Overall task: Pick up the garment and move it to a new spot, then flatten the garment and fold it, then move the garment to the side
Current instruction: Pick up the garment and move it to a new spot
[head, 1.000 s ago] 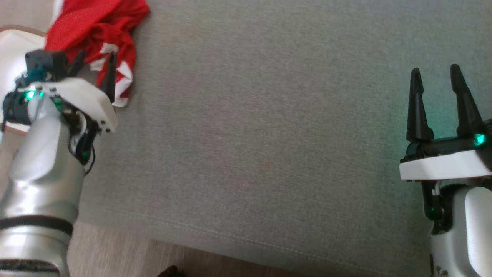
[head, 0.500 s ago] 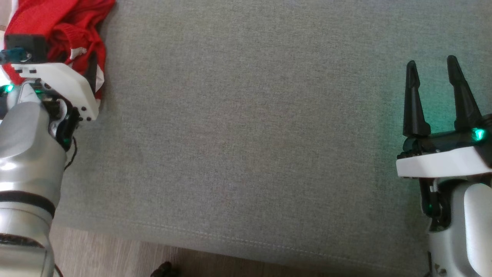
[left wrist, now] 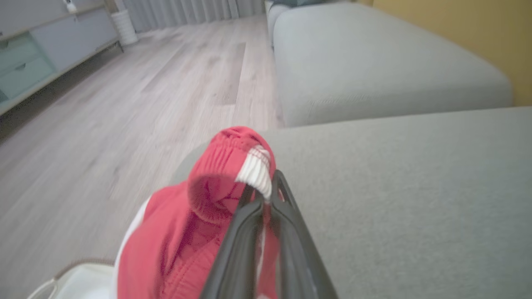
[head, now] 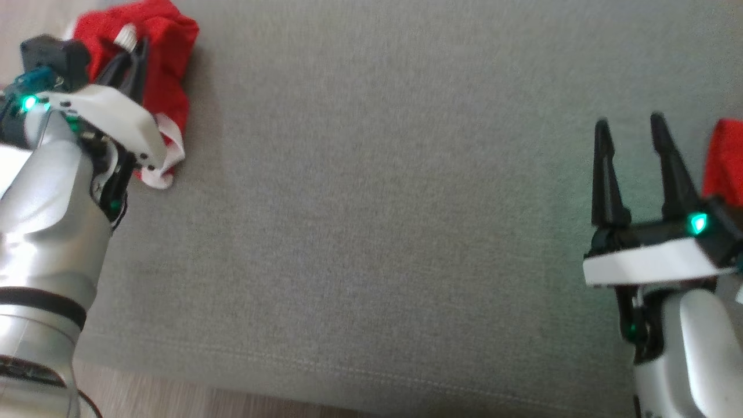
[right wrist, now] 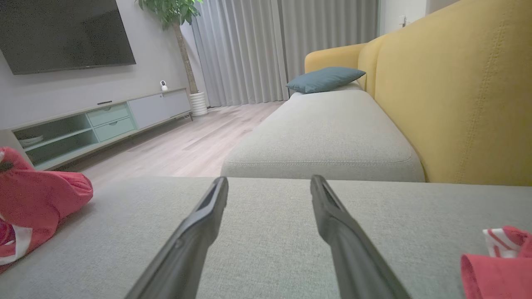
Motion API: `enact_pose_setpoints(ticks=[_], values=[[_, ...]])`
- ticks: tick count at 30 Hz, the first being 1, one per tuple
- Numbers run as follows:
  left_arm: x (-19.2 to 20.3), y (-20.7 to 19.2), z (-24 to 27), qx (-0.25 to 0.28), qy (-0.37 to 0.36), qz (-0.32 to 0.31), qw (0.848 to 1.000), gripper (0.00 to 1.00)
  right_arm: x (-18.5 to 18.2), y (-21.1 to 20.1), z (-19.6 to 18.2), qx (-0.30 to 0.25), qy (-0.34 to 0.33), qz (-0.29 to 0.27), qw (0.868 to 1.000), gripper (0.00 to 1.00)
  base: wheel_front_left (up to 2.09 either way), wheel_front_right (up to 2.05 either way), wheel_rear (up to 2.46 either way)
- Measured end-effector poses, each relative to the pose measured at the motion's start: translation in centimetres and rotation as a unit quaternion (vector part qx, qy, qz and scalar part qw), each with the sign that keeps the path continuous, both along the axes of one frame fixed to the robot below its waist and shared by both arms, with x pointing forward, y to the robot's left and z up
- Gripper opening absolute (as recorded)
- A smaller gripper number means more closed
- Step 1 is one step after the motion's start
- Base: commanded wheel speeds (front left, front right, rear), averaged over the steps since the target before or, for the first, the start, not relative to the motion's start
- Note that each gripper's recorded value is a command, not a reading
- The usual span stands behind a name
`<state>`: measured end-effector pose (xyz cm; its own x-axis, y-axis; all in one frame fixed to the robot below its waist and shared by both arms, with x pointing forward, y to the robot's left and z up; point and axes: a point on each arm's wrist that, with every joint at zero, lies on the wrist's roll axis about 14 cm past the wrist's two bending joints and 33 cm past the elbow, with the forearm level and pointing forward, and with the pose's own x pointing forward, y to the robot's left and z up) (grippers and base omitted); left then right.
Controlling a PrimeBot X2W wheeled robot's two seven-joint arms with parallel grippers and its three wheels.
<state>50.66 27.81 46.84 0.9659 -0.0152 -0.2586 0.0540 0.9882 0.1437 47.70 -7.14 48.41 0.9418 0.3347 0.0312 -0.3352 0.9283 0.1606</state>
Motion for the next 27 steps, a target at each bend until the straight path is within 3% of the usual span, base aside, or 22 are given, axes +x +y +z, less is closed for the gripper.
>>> enact_pose_setpoints(ticks=[6,14,17,19,27], values=[[-0.4,-4.0,7.7,0.002,-0.107,-0.072,0.992,0.0,-2.7,-1.1,1.7,0.014,-0.012,-0.013,1.0,1.0,0.0,0.0,0.0],[-2.5,-12.0,13.8,-0.017,-0.192,-0.181,0.964,0.0,-5.1,-3.2,4.8,0.035,-0.051,-0.04,0.997,1.0,0.0,0.0,0.0],[-3.3,-18.0,16.3,-0.052,-0.216,-0.239,0.945,0.0,-6.1,-5.0,5.7,0.036,-0.062,-0.064,0.995,1.0,0.0,0.0,0.0],[-3.6,-19.5,16.9,-0.063,-0.221,-0.253,0.94,0.0,-6.4,-5.5,5.8,0.035,-0.064,-0.071,0.995,1.0,0.0,0.0,0.0],[-5.2,-30.2,21.3,-0.159,-0.273,-0.334,0.888,0.0,-7.9,-9.5,5.7,0.038,-0.066,-0.127,0.989,1.0,0.0,0.0,0.0]])
